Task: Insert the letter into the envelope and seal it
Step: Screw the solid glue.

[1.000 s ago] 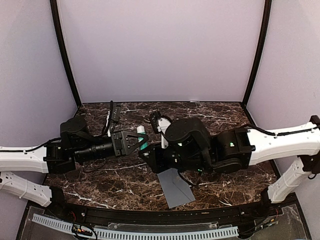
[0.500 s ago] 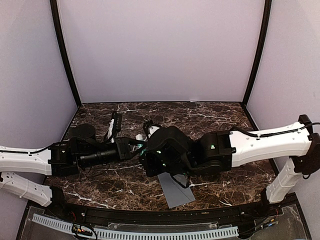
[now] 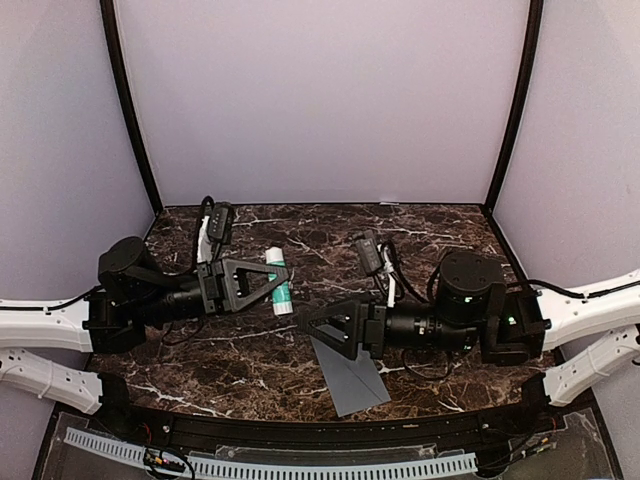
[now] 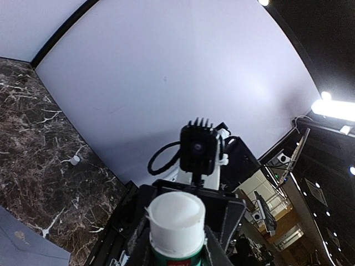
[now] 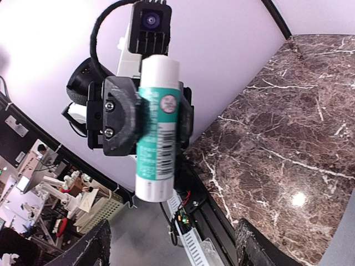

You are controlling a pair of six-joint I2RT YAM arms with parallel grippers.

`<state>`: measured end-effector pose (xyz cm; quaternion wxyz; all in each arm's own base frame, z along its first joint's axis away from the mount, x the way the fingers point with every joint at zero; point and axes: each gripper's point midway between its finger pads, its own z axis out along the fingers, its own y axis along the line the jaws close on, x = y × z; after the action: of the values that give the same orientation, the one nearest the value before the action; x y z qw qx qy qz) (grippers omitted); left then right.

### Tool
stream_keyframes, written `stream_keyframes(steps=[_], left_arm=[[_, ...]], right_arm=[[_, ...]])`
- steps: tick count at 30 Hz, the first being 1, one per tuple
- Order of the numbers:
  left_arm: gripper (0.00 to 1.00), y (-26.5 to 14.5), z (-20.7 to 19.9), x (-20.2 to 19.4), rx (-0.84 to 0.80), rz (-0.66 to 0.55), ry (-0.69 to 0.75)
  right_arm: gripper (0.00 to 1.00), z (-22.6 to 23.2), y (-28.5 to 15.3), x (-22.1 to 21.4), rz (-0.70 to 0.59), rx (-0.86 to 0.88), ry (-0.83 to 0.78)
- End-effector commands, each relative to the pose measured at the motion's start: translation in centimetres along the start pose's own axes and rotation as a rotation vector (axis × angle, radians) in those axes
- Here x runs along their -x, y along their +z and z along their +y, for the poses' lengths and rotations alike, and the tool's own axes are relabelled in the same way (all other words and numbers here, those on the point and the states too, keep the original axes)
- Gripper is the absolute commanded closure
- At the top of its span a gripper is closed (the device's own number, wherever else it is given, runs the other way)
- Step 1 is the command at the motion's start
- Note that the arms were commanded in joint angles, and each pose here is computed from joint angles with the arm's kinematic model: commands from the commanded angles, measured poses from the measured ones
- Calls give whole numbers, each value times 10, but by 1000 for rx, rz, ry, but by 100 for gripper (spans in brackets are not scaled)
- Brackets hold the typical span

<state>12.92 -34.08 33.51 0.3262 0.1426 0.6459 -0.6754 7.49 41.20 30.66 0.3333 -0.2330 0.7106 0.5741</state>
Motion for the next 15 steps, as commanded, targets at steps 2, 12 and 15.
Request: stream_keyframes(steps=[2,12,15], left_arm=[[100,-2,-49,4,-247,6,75],[100,-2,-60,3,-318,12,76],[100,-2,-61,4,-321,10,77]], right_arm=[[26,40,-5,18,-87,244,37],[42,58,-1,25,-133,361,43],[45,59,3,23,-126,362,40]])
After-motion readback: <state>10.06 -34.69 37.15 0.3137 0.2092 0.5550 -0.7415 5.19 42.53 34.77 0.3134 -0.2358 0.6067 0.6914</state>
